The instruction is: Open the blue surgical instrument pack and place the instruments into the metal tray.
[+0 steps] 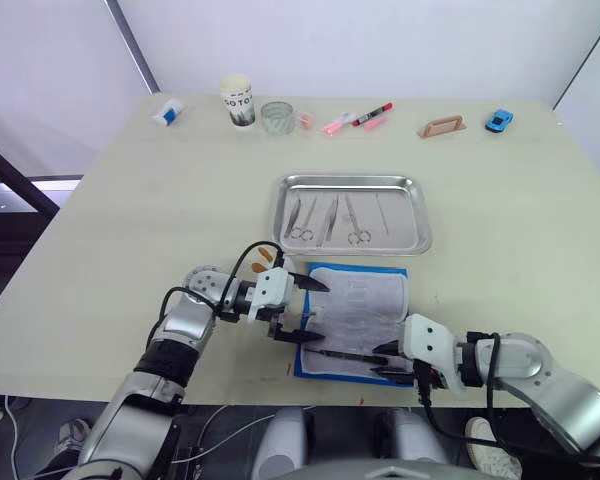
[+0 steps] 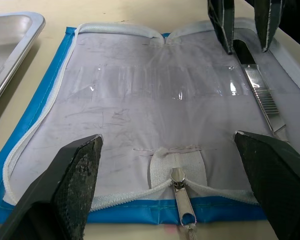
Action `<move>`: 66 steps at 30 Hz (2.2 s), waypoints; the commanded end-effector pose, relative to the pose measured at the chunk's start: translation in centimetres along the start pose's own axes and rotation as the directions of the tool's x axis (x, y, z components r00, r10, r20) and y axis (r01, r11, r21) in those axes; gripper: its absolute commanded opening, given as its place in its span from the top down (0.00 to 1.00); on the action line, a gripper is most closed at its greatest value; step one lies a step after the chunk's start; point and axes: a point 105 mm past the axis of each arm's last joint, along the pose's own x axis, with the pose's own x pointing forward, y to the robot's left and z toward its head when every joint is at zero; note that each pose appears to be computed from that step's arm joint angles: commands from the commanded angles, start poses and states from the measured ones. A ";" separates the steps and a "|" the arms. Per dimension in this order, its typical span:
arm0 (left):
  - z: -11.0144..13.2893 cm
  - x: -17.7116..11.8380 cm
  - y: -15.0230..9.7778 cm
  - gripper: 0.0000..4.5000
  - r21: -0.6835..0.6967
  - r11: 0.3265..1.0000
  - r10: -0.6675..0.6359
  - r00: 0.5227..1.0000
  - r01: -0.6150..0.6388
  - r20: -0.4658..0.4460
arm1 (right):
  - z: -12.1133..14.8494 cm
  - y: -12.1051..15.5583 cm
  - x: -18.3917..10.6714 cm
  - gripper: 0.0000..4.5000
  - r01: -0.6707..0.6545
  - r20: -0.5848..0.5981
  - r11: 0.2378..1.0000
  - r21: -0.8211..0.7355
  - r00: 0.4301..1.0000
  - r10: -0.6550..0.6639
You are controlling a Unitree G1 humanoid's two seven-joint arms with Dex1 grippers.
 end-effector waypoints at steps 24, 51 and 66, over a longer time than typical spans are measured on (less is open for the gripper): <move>-2.9 -0.1 -1.7 0.00 -0.129 0.991 -0.042 0.996 0.031 -0.085 | -1.0 0.8 1.3 0.71 0.017 -0.014 0.999 -0.044 1.000 -0.017; -3.0 -0.2 -1.6 0.00 -0.129 0.991 -0.038 0.995 0.027 -0.087 | -3.7 0.7 1.4 0.99 0.010 -0.089 1.000 -0.016 0.996 -0.011; -2.9 0.2 -1.5 0.00 -0.126 0.992 -0.034 0.996 0.024 -0.083 | -1.8 0.0 -0.7 0.99 -0.023 -0.125 0.996 -0.089 0.992 0.012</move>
